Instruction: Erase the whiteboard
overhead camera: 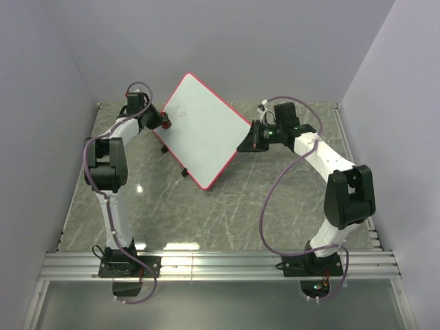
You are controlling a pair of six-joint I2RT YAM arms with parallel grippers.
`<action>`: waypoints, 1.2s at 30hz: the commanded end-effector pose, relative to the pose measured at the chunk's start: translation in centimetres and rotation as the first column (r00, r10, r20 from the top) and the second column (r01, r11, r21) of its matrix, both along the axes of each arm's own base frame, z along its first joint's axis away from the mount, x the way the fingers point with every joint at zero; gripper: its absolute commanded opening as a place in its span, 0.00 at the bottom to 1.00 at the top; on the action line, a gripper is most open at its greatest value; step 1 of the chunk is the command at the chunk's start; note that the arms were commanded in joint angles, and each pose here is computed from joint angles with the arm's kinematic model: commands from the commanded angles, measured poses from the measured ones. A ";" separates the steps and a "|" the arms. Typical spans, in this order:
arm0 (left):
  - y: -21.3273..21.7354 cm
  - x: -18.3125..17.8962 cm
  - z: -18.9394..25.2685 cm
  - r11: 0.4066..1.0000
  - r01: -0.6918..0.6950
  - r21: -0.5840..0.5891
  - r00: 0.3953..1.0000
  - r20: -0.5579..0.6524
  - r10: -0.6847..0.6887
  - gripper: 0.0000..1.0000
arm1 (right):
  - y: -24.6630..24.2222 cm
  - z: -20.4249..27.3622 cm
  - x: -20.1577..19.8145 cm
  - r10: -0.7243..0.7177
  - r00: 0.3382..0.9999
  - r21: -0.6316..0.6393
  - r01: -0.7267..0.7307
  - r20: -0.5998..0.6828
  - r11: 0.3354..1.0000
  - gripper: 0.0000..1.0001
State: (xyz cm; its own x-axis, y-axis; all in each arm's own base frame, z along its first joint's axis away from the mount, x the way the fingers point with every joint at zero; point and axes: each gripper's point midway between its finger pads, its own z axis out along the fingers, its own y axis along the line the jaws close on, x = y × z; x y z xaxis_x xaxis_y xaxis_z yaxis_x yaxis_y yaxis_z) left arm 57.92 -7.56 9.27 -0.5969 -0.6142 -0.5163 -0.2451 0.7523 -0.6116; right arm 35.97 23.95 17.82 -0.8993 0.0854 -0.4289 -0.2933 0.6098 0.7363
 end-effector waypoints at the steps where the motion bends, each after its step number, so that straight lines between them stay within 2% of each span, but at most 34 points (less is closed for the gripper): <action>1: -0.8 -1.2 -0.5 0.999 0.033 0.020 0.999 -0.010 -0.033 0.00 | 1.0 1.4 0.3 0.059 0.996 0.015 -0.060 0.069 0.998 0.00; 4: -1.5 -0.6 1.0 0.998 0.063 -0.004 0.998 0.029 -0.063 0.00 | 1.1 1.5 0.3 0.063 0.996 0.020 -0.064 0.067 0.998 0.00; 8: -4.5 0.6 4.1 0.976 0.208 -0.061 0.974 0.107 -0.201 0.00 | 1.1 1.1 0.2 0.065 0.996 0.022 -0.067 0.060 0.998 0.00; 9: -5.6 1.4 6.6 0.963 0.260 -0.068 0.956 0.161 -0.247 0.00 | 1.2 1.0 0.1 0.067 0.996 0.022 -0.069 0.060 0.997 0.00; 10: -6.7 1.5 7.2 0.951 0.304 -0.058 0.940 0.178 -0.290 0.00 | 1.2 1.0 0.0 0.068 0.996 0.020 -0.069 0.059 0.997 0.00; 11: -7.5 1.4 6.2 0.941 0.332 -0.069 0.937 0.141 -0.321 0.00 | 1.3 0.8 -0.2 0.074 0.996 0.018 -0.075 0.057 0.997 0.00; 12: -8.4 2.0 8.5 0.927 0.369 -0.062 0.917 0.188 -0.352 0.00 | 1.3 0.7 -0.3 0.074 0.996 0.018 -0.075 0.055 0.997 0.00; 16: -11.8 1.2 8.5 0.890 0.455 -0.036 0.879 0.181 -0.442 0.00 | 1.4 0.6 -0.4 0.074 0.996 0.018 -0.075 0.058 0.997 0.00; 22: -14.3 -1.4 7.0 0.871 0.491 -0.028 0.863 0.150 -0.482 0.00 | 1.4 0.7 -0.1 0.073 0.995 0.018 -0.074 0.067 0.997 0.00; 27: -12.0 -1.3 5.5 0.905 0.425 -0.005 0.900 0.107 -0.422 0.00 | 1.4 0.7 -0.4 0.076 0.995 0.019 -0.078 0.071 0.997 0.00; 31: -7.7 -0.3 3.9 0.942 0.336 0.013 0.940 0.066 -0.336 0.00 | 1.2 0.6 -0.7 0.075 0.995 0.015 -0.076 0.070 0.997 0.00; 36: -4.4 -0.3 0.9 0.957 0.289 0.028 0.957 0.000 -0.289 0.01 | 1.1 0.6 -0.8 0.073 0.995 0.011 -0.074 0.072 0.997 0.00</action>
State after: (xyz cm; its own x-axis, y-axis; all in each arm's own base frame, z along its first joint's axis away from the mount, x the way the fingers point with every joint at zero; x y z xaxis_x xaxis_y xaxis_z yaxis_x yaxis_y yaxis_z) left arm 58.38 -14.75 14.52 -0.7100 -0.4062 -0.5752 0.0870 0.7600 -0.6441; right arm 35.59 24.39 17.36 -0.9064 0.0682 -0.4168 -0.2984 0.5949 0.7464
